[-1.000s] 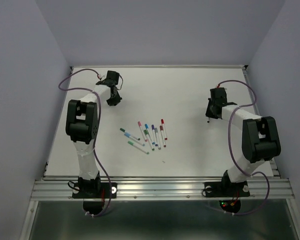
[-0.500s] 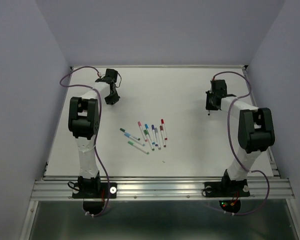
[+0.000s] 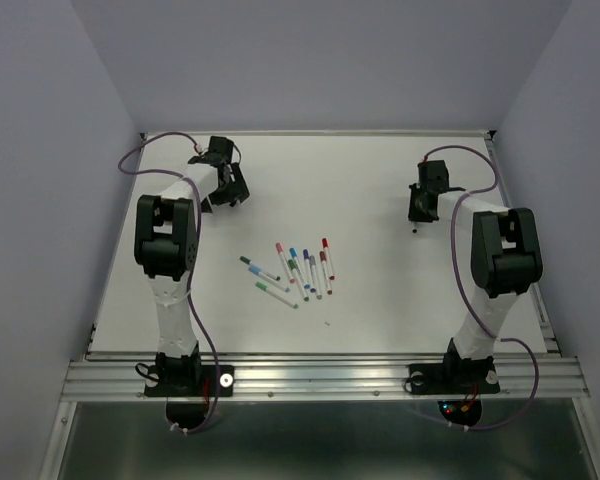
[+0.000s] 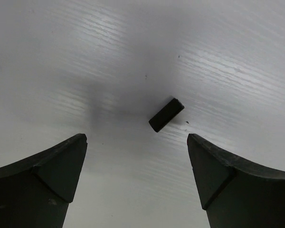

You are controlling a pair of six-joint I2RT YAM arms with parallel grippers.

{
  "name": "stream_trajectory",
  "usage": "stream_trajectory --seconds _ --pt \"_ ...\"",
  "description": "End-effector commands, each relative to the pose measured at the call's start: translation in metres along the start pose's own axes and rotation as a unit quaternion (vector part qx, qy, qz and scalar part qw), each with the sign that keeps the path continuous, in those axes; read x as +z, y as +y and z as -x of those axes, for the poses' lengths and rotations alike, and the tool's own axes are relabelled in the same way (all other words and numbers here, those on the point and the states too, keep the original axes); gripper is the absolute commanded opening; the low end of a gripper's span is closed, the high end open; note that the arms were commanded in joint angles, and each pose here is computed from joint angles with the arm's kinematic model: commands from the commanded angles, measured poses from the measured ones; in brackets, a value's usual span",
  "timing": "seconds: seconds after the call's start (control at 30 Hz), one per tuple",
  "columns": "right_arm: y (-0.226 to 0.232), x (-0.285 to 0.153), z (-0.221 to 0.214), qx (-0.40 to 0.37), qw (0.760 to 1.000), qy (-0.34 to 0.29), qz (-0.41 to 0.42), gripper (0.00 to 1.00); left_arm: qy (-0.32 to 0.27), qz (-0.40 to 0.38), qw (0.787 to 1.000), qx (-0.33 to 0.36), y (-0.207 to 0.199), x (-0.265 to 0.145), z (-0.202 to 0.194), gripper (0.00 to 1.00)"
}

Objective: Open the pen caps

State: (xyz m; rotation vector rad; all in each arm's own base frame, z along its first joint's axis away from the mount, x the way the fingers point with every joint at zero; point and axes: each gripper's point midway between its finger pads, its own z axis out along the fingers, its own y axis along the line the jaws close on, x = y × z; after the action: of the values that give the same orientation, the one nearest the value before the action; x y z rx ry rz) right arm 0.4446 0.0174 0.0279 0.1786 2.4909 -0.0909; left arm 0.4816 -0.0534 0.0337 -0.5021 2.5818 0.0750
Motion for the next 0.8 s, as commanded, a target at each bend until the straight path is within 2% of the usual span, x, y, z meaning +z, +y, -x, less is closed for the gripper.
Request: stream_trajectory --seconds 0.0,0.23,0.27,0.33,0.37,0.4,0.43,0.57,0.7,0.77 --pt "0.0 0.002 0.011 0.019 1.0 -0.009 -0.007 0.25 -0.081 -0.049 0.995 -0.022 -0.008 -0.07 0.046 0.99" --pt "-0.002 -0.001 0.01 0.026 1.0 -0.007 -0.011 0.39 -0.131 -0.086 0.987 -0.047 -0.001 -0.127 0.051 0.99" --pt "-0.002 -0.005 0.014 0.026 1.0 -0.013 -0.011 0.55 -0.125 -0.094 0.987 -0.047 0.0 -0.128 0.044 0.99" --pt "-0.004 -0.012 0.021 0.024 0.999 -0.022 -0.014 0.69 -0.139 -0.109 0.983 -0.052 0.0 -0.146 0.045 0.99" --pt "-0.005 -0.022 0.03 0.023 0.999 -0.033 -0.014 0.83 -0.135 -0.112 0.983 -0.056 0.002 -0.146 0.039 0.99" --pt "-0.005 -0.027 0.035 0.022 0.999 -0.04 -0.012 0.88 -0.148 -0.122 0.98 -0.06 0.004 -0.161 0.04 0.99" --pt "-0.004 -0.034 0.038 0.019 0.999 -0.044 -0.008 1.0 -0.158 -0.13 0.977 -0.064 0.004 -0.168 0.042 0.99" --pt "0.01 -0.071 0.052 0.023 0.996 -0.074 0.048 1.0 -0.179 -0.165 0.967 -0.072 0.006 -0.194 0.034 0.99" --pt "0.042 -0.109 0.042 0.007 0.991 -0.094 0.093 1.0 -0.178 -0.193 0.962 -0.076 0.009 -0.204 0.013 0.99" --pt "0.074 -0.127 0.024 -0.026 0.988 -0.096 0.114 1.0 -0.181 -0.197 0.96 -0.081 0.013 -0.209 0.005 0.99"
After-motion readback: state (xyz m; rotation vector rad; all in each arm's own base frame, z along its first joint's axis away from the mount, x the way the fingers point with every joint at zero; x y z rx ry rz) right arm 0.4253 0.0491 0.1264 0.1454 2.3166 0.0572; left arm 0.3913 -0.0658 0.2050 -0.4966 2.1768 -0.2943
